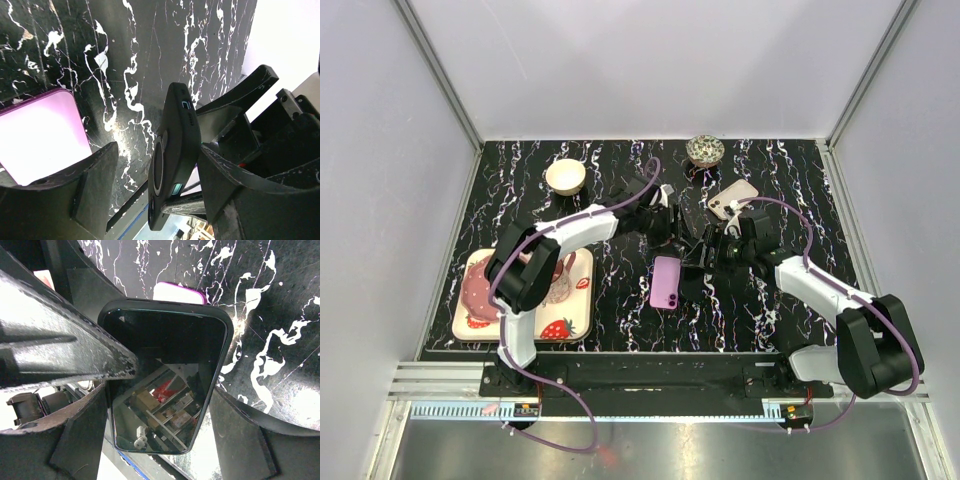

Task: Take the phone out of the phone case
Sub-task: Pick up the phone at the center of the board.

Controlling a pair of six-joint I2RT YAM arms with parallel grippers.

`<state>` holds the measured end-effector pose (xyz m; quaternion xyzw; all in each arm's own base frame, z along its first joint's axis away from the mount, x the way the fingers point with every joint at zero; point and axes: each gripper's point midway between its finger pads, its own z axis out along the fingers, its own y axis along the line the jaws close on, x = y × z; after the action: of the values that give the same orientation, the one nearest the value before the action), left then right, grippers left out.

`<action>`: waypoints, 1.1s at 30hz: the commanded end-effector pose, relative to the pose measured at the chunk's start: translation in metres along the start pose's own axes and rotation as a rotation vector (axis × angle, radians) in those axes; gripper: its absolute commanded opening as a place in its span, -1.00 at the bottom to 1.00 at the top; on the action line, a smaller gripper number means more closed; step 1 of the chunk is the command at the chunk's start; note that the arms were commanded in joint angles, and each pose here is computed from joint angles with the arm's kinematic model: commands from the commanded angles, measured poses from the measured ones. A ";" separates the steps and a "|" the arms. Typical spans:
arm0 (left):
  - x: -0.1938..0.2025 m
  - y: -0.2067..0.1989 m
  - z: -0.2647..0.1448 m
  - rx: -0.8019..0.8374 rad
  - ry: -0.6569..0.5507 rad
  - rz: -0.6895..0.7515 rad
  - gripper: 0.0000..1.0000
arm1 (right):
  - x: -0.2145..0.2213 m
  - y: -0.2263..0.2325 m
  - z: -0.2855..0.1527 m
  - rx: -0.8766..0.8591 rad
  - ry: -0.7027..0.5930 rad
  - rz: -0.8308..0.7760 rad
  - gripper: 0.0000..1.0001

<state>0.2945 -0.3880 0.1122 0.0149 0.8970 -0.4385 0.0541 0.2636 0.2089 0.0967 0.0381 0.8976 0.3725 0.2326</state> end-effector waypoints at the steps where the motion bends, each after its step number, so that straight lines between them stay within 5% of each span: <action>1: -0.003 -0.017 0.001 0.024 -0.011 0.055 0.29 | -0.019 0.036 -0.011 -0.110 -0.051 -0.059 -0.25; 9: 0.005 -0.021 0.009 0.024 0.024 0.069 -0.10 | -0.016 0.035 -0.008 -0.105 -0.032 -0.059 -0.25; 13: 0.005 -0.023 0.009 0.028 0.026 0.072 -0.58 | -0.016 0.036 -0.009 -0.105 -0.031 -0.064 -0.24; 16: 0.004 -0.028 0.006 0.040 0.022 0.080 -1.00 | -0.017 0.037 -0.011 -0.100 -0.034 -0.062 0.15; 17: 0.003 -0.029 0.004 0.044 0.022 0.084 -1.00 | -0.016 0.036 -0.012 -0.091 -0.031 -0.055 0.54; 21: 0.001 -0.042 -0.006 0.112 0.017 0.090 -1.00 | -0.027 0.050 -0.026 -0.077 -0.039 -0.078 0.98; 33: -0.042 -0.064 -0.104 0.353 -0.172 0.091 -1.00 | -0.053 0.092 -0.076 -0.110 -0.160 -0.089 0.99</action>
<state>0.3111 -0.3575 0.1429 -0.0057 0.8676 -0.4916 0.0751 0.2703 0.2119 0.2026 0.0110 0.8691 0.3922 0.3013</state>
